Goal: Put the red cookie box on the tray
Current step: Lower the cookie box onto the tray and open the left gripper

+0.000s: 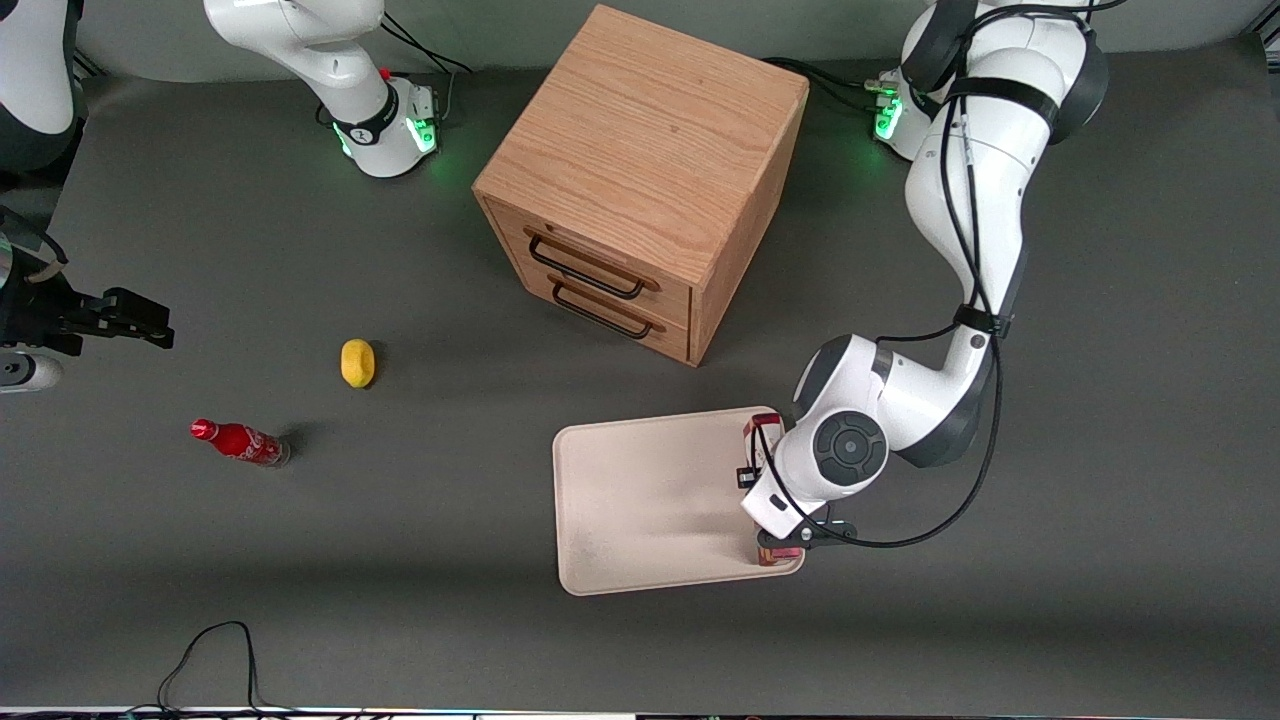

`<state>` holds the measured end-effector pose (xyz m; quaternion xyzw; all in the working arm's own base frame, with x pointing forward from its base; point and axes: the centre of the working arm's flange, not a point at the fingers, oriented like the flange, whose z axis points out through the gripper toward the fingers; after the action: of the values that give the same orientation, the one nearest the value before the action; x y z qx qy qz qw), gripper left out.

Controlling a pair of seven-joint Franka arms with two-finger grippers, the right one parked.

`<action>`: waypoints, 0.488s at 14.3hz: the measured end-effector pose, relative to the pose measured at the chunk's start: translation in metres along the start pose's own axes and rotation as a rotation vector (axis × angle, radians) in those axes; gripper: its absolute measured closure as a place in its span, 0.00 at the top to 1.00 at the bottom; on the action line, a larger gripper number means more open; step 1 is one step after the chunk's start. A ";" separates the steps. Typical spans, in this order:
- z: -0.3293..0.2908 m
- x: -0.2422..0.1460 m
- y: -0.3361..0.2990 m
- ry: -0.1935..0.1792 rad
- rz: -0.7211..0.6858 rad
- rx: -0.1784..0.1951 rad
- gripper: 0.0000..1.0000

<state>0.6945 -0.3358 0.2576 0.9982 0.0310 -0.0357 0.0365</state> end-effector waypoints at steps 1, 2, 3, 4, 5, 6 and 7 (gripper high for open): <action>0.000 0.000 0.000 -0.001 0.000 0.000 0.04; 0.001 0.000 -0.001 -0.001 -0.001 0.001 0.09; 0.001 0.000 -0.001 -0.002 -0.001 0.002 0.20; 0.001 0.000 -0.001 -0.002 -0.001 0.002 0.30; 0.001 0.000 -0.001 -0.002 -0.001 0.003 0.40; 0.001 0.000 -0.002 -0.001 -0.002 0.003 0.52; 0.001 0.000 -0.002 -0.001 -0.002 0.003 0.62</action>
<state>0.6947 -0.3342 0.2561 0.9982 0.0318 -0.0364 0.0350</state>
